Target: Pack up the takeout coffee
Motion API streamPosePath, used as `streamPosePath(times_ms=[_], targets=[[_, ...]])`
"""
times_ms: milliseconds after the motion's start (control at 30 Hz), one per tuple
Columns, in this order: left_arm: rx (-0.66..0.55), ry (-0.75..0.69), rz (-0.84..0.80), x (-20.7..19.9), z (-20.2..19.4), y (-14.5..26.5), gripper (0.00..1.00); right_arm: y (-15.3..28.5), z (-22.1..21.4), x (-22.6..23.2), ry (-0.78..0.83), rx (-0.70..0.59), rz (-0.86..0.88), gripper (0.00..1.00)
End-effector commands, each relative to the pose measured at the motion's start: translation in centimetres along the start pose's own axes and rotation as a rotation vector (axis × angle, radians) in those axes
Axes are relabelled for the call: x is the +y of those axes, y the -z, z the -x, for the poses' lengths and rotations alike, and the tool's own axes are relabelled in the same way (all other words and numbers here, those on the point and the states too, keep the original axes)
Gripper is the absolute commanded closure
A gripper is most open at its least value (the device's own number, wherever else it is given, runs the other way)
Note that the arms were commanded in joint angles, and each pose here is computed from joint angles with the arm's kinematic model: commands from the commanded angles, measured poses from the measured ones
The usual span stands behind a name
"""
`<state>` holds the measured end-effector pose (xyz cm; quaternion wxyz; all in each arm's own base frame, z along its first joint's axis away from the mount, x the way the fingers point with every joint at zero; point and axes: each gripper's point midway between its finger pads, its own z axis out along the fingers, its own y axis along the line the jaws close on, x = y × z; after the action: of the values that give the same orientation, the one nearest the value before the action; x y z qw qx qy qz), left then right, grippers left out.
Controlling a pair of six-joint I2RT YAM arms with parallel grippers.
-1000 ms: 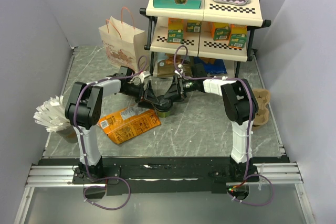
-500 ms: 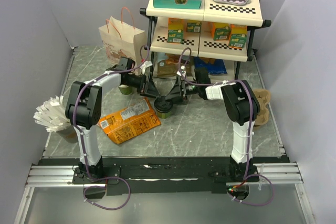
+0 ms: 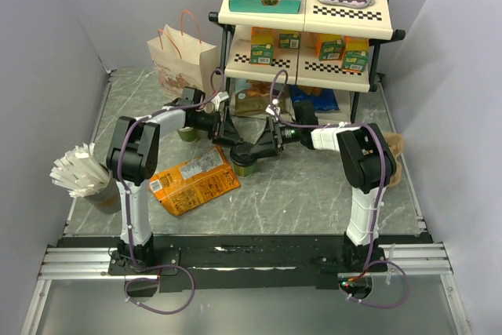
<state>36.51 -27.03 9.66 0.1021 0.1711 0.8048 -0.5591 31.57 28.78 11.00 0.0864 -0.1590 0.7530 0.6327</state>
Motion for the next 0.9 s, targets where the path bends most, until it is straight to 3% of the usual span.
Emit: streamPosePath(times_ms=[0, 367, 567, 800, 867], targets=[[-0.018, -0.055, -0.012, -0.4, 1.4, -0.6, 0.04, -0.1, -0.9, 1.2, 0.087, 0.042, -0.038, 0.0], [-0.003, -0.04, -0.007, -0.5, 0.2, -0.9, 0.04, -0.8, -1.2, -1.1, 0.037, 0.077, -0.104, 0.0], [0.0, -0.037, -0.01, -0.7, 0.0, -0.8, 0.04, -0.5, -0.7, 1.5, 0.12, 0.042, -0.019, 0.0], [-0.043, -0.215, -0.039, -5.9, 2.4, 1.6, 0.01, 0.1, -0.3, 2.7, 0.158, 0.012, -0.035, 0.0], [-0.035, -0.194, -0.025, -6.0, 1.6, 2.3, 0.0, 0.0, 0.2, 2.6, 0.15, 0.013, -0.021, 0.0]])
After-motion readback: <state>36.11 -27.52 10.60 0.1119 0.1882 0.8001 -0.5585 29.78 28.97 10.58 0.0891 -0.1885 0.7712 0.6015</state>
